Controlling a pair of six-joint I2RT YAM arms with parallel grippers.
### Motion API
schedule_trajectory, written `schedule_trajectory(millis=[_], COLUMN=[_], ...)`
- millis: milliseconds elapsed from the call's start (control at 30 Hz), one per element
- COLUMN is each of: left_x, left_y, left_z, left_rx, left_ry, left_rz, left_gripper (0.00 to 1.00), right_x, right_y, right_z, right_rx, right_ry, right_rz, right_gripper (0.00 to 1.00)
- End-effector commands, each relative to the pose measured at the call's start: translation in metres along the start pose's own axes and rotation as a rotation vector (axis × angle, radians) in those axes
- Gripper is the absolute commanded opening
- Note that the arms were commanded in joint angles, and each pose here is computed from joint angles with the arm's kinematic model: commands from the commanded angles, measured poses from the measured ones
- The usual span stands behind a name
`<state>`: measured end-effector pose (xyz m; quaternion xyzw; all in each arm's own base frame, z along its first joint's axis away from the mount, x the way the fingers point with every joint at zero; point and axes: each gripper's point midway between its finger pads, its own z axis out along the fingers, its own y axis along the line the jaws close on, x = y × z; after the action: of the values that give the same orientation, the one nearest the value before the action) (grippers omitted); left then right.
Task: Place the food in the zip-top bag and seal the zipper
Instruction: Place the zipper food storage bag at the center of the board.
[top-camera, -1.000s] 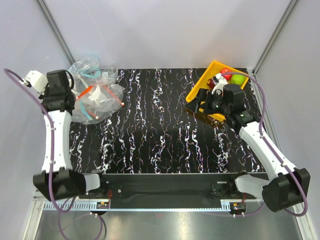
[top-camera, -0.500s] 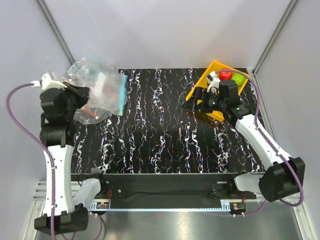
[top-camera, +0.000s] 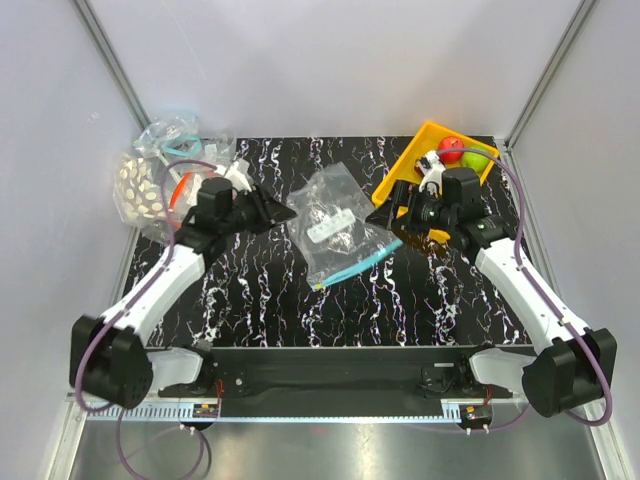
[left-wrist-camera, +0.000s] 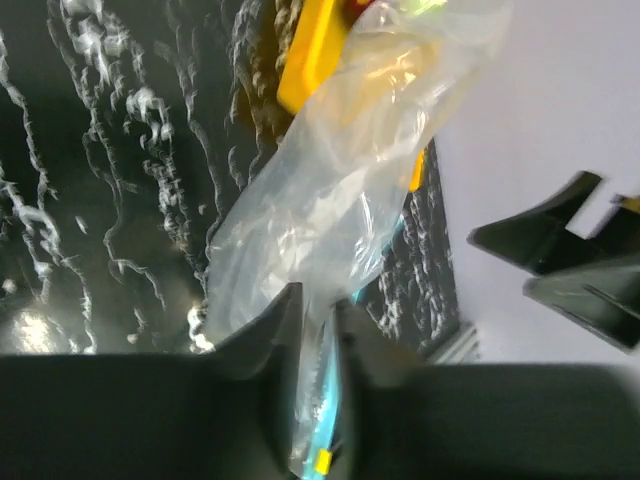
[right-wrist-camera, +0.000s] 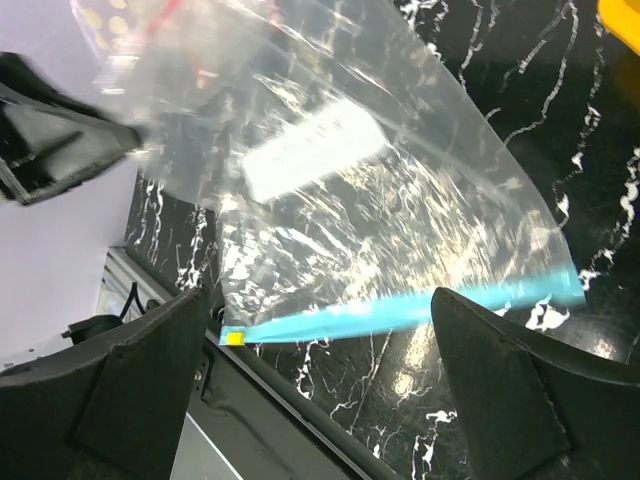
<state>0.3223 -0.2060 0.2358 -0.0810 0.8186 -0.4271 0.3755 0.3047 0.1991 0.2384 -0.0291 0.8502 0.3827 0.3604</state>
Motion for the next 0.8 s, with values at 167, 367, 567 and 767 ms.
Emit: schedule_trajectory(millis=[167, 367, 567, 767], left_x=[-0.016, -0.018, -0.019, 0.024], left_y=[0.043, 0.019, 0.001, -0.029], left_z=[-0.012, -0.022, -0.014, 0.008], left_rx=[-0.253, -0.339, -0.192, -0.181], left_ry=[-0.097, -0.101, -0.195, 0.105], left_rz=[0.187, 0.421, 0.453, 0.698], left_gripper=[0.99, 0.99, 0.99, 0.99], right_x=[0.004, 0.009, 0.029, 0.032], right_y=[-0.016, -0.042, -0.07, -0.09], right_z=[-0.012, -0.022, -0.033, -0.055], right_rx=[0.104, 0.245, 0.375, 0.506], right_ry=[-0.024, -0.079, -0.1, -0.19], right_rz=[0.017, 0.067, 0.129, 0.188], right_gripper=[1.0, 0.97, 0.93, 0.91])
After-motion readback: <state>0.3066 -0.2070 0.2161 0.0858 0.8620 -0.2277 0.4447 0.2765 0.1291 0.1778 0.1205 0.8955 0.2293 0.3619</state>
